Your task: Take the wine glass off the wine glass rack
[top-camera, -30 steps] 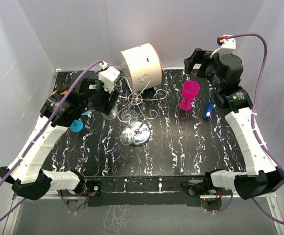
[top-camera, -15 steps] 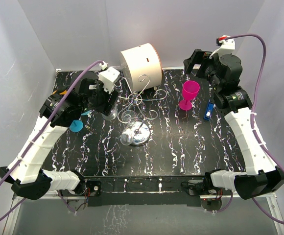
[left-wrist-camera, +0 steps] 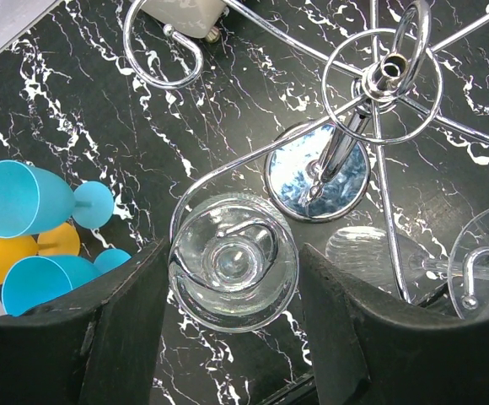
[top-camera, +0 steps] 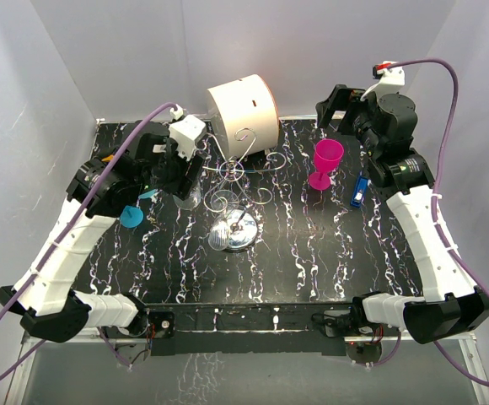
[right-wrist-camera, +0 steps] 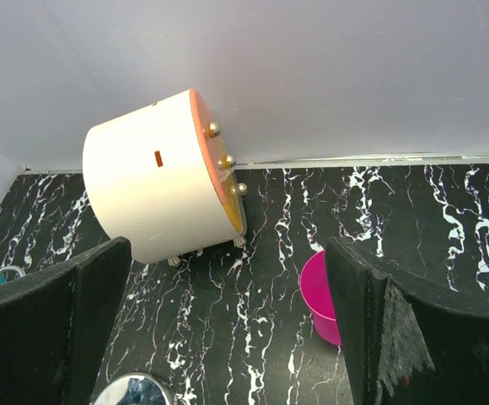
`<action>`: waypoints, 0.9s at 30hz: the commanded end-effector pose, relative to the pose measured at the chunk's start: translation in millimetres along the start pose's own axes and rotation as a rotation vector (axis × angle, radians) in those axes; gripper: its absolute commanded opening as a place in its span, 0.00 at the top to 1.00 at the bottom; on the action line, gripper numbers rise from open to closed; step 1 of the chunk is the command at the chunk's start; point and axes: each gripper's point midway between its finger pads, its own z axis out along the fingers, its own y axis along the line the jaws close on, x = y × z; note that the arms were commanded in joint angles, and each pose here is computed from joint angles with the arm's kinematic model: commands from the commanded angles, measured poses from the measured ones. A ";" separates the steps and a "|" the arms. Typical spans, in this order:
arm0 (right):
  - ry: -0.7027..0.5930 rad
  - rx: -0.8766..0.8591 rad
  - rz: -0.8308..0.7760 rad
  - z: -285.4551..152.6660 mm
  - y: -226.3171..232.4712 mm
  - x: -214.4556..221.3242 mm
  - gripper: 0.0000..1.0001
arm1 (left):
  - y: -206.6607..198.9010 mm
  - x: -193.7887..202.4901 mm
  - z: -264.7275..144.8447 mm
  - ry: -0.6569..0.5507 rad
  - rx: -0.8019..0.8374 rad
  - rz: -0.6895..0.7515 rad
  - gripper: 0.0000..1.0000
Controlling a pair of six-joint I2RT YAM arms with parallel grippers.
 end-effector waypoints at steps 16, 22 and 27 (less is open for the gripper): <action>-0.094 -0.022 0.000 -8.8 5.1 -26.4 0.02 | 6.7 -29.4 -25.3 -0.137 -0.028 -0.025 0.60; -0.092 -0.026 0.001 -7.7 6.0 -25.7 0.02 | 11.1 -30.1 -25.5 -0.142 -0.054 -0.035 0.61; -0.094 -0.030 0.002 -7.9 6.7 -26.8 0.02 | 20.0 -29.1 -24.4 -0.122 -0.106 -0.037 0.63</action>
